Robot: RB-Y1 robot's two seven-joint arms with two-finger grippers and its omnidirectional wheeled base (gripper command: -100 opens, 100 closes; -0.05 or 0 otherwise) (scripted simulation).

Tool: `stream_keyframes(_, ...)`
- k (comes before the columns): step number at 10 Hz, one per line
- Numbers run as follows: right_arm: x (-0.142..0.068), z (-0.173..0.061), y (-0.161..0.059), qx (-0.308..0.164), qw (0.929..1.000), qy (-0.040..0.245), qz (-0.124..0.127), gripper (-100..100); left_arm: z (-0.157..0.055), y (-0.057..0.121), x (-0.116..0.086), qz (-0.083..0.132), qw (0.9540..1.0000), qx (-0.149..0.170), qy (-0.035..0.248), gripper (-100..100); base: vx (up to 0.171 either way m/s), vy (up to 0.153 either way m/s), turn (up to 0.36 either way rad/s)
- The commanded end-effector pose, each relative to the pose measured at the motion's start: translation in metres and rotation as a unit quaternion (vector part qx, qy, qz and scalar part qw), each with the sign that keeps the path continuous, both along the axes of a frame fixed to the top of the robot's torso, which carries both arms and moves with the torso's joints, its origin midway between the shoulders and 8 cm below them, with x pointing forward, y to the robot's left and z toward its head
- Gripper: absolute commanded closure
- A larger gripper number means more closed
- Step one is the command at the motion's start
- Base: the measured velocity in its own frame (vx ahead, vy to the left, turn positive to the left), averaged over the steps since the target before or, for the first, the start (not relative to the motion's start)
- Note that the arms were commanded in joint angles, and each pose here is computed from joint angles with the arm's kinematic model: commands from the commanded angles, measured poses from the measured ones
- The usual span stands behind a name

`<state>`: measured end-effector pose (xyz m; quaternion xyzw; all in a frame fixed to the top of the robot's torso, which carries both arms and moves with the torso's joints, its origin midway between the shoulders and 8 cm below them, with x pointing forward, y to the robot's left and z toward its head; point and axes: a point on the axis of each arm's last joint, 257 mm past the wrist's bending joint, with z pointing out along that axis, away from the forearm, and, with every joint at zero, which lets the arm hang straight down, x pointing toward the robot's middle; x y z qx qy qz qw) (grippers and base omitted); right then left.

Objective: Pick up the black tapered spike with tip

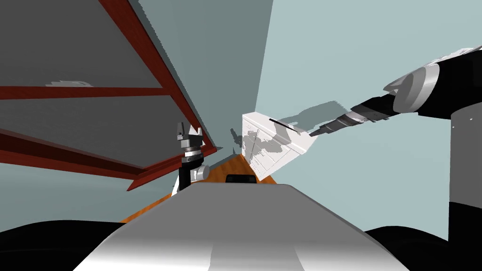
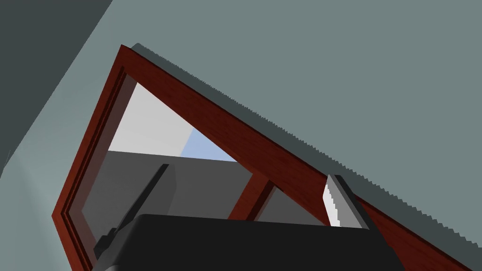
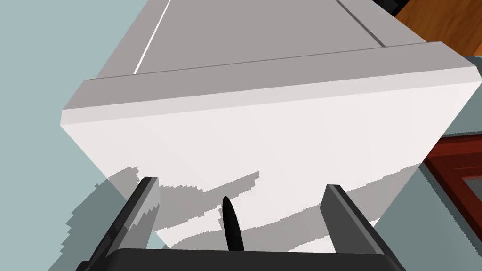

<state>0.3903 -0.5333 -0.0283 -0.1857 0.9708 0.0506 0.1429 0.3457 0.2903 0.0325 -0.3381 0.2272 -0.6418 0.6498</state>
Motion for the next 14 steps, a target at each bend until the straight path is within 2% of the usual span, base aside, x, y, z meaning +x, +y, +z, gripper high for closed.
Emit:
stream_keyframes(1, -0.005, -0.002, -0.001, -0.007, 0.9998, 0.017, 0.001, -100, 0.000, 0.000, 0.000, 0.000, 1.0000, 0.000, 0.000, 0, 0.204, 0.060, 0.164)
stream_keyframes(5, -0.020, -0.010, 0.000, -0.035, 0.9966, 0.075, 0.005, -100, 0.000, 0.000, 0.000, 0.000, 1.0000, 0.000, 0.000, 0, 0.212, 0.055, 0.209)
stream_keyframes(7, -0.020, -0.011, 0.004, -0.045, 0.9948, 0.090, 0.011, -100, 0.000, 0.000, 0.000, 0.000, 1.0000, 0.000, 0.000, 0, 0.169, 0.022, 0.132)
stream_keyframes(8, -0.020, -0.010, 0.003, -0.042, 0.9955, 0.084, 0.009, -100, 0.000, 0.000, 0.000, 0.000, 1.0000, 0.000, 0.000, 0, 0.069, -0.010, 0.025)
stream_keyframes(9, -0.020, -0.010, 0.004, -0.042, 0.9954, 0.085, 0.010, 0, 0.000, 0.000, 0.000, 0.000, 1.0000, 0.000, 0.000, 0, 0.014, 0.001, 0.000)
stream_keyframes(10, -0.022, -0.024, -0.003, -0.041, 0.9955, 0.086, 0.007, -100, 0.000, 0.000, 0.000, 0.000, 1.0000, 0.000, 0.000, 0, 0.010, 0.011, 0.066)
stream_keyframes(12, -0.024, -0.038, -0.009, -0.039, 0.9955, 0.086, 0.003, -100, 0.000, 0.000, 0.000, 0.000, 1.0000, 0.000, 0.000, 0, 0.001, 0.020, 0.051)
stream_keyframes(13, -0.021, -0.033, -0.008, -0.040, 0.9955, 0.086, 0.004, -100, 0.000, 0.000, 0.000, 0.000, 1.0000, 0.000, 0.000, 0, 0.001, 0.006, 0.001)
stream_keyframes(14, -0.021, -0.033, -0.008, -0.041, 0.9955, 0.085, 0.004, 100, 0.000, 0.000, 0.000, 0.000, 1.0000, 0.000, 0.000, 0, 0.000, 0.000, 0.000)
